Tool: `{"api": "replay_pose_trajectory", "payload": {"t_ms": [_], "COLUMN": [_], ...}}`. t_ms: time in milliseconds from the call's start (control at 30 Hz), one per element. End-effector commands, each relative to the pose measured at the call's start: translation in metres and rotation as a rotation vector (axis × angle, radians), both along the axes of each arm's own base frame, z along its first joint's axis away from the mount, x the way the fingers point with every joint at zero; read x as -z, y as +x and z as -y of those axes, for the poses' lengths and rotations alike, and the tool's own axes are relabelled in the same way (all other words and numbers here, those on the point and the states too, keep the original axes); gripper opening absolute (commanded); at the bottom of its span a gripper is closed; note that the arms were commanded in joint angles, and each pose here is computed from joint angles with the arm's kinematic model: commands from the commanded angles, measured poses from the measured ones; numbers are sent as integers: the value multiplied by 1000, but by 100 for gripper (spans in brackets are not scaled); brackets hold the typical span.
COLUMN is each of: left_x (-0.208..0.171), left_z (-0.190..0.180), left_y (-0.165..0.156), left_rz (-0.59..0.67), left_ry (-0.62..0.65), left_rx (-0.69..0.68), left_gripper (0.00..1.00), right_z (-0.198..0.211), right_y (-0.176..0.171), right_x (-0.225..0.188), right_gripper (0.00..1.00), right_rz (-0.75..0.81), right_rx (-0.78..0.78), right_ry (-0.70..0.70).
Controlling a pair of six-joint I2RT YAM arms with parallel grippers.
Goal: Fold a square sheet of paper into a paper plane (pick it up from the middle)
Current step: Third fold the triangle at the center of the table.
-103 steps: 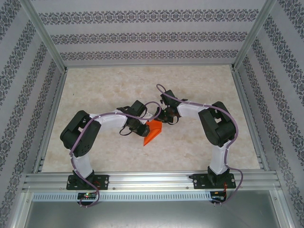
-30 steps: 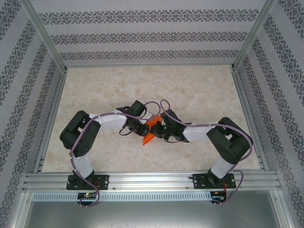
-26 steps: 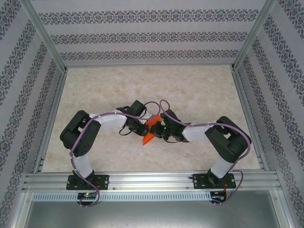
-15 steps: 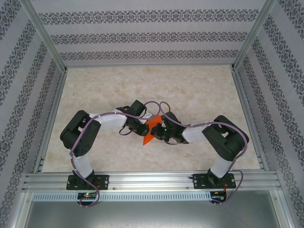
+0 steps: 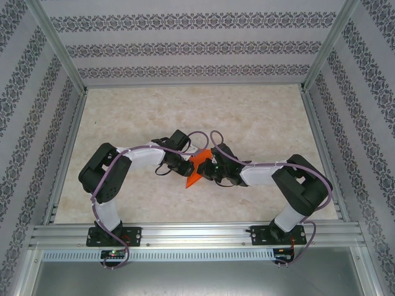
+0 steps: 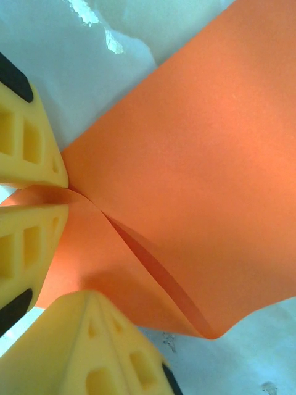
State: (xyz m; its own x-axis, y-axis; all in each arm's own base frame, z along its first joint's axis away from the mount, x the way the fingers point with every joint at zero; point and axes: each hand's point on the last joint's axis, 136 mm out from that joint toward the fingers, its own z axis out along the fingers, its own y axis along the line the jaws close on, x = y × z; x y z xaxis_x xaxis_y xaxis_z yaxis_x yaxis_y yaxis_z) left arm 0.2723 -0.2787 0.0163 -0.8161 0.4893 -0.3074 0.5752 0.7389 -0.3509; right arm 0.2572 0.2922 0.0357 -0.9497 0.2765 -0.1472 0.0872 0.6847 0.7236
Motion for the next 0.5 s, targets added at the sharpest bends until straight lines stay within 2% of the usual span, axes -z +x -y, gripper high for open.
{"api": "replay_pose_trajectory", "payload": {"t_ms": [0, 300, 467], "left_x": [24, 25, 26], "left_z": [-13, -14, -15], "left_y": [-9, -8, -9], "left_rz": [-48, -49, -50], "left_ry": [71, 80, 89], "left_rx": [7, 8, 7], "left_gripper": [18, 18, 18], "right_z": [7, 25, 23], "right_y": [10, 5, 9], "right_x": [-2, 42, 24], "right_gripper": [7, 5, 6], "right_rz": [25, -71, -39], "right_rx": [12, 44, 36], "right_ry": [-30, -143, -143]}}
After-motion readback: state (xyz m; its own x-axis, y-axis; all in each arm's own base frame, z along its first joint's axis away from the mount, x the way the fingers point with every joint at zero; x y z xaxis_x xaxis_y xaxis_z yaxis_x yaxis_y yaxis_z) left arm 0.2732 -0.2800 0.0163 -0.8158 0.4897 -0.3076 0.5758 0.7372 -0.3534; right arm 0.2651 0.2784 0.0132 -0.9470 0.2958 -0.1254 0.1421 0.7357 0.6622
